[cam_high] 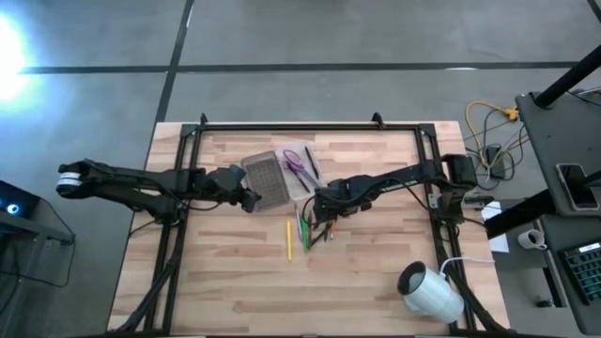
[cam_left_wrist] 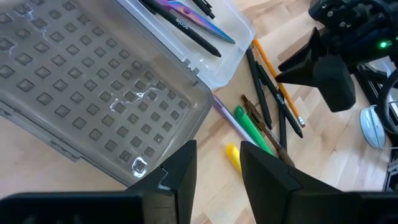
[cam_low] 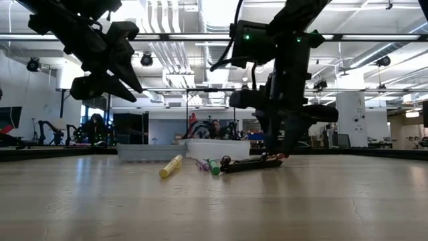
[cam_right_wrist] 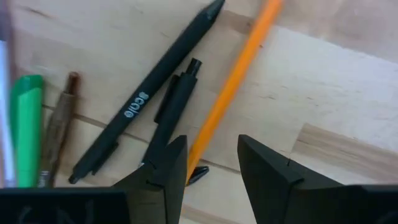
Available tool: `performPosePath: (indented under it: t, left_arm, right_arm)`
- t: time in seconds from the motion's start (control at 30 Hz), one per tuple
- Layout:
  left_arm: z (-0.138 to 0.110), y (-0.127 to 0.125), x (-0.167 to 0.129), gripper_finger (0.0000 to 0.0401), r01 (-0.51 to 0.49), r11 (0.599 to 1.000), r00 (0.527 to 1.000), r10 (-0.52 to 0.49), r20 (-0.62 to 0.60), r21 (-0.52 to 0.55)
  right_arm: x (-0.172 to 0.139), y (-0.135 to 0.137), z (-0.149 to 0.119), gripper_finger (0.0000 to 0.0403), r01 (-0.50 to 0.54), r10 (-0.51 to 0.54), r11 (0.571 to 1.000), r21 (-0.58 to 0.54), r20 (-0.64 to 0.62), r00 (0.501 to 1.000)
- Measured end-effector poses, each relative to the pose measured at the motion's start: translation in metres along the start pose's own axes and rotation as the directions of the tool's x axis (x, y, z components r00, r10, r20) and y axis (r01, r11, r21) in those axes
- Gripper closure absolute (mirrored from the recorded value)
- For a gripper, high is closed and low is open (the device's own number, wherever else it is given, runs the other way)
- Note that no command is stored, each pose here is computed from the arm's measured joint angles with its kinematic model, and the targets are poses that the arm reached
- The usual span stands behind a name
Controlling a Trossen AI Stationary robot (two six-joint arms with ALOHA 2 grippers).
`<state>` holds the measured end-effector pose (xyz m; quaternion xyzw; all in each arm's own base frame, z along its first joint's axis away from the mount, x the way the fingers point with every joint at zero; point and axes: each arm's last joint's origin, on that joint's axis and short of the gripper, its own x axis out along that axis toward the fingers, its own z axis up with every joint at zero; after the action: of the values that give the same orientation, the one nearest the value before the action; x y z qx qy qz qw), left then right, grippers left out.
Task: Pick & place school supplies into a supply box
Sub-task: Put the orange pencil into the supply box
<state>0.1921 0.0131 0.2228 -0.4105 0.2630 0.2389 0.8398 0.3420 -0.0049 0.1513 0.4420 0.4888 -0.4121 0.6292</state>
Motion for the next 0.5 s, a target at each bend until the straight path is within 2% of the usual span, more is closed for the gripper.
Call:
performPosePath:
  t: [0.23, 0.5]
  left_arm:
    - [0.0, 0.0, 0.0, 0.0294, -0.001, 1.0, 1.0, 0.001, 0.001, 0.0]
    - [0.0, 0.0, 0.0, 0.0294, -0.006, 1.0, 1.0, 0.006, 0.006, 0.0]
  right_arm:
    - [0.005, 0.0, 0.002, 0.0271, -0.033, 0.034, 0.999, -0.017, 0.008, 0.999]
    - [0.013, -0.008, -0.002, 0.0271, -0.027, 0.027, 0.999, 0.024, -0.019, 0.999]
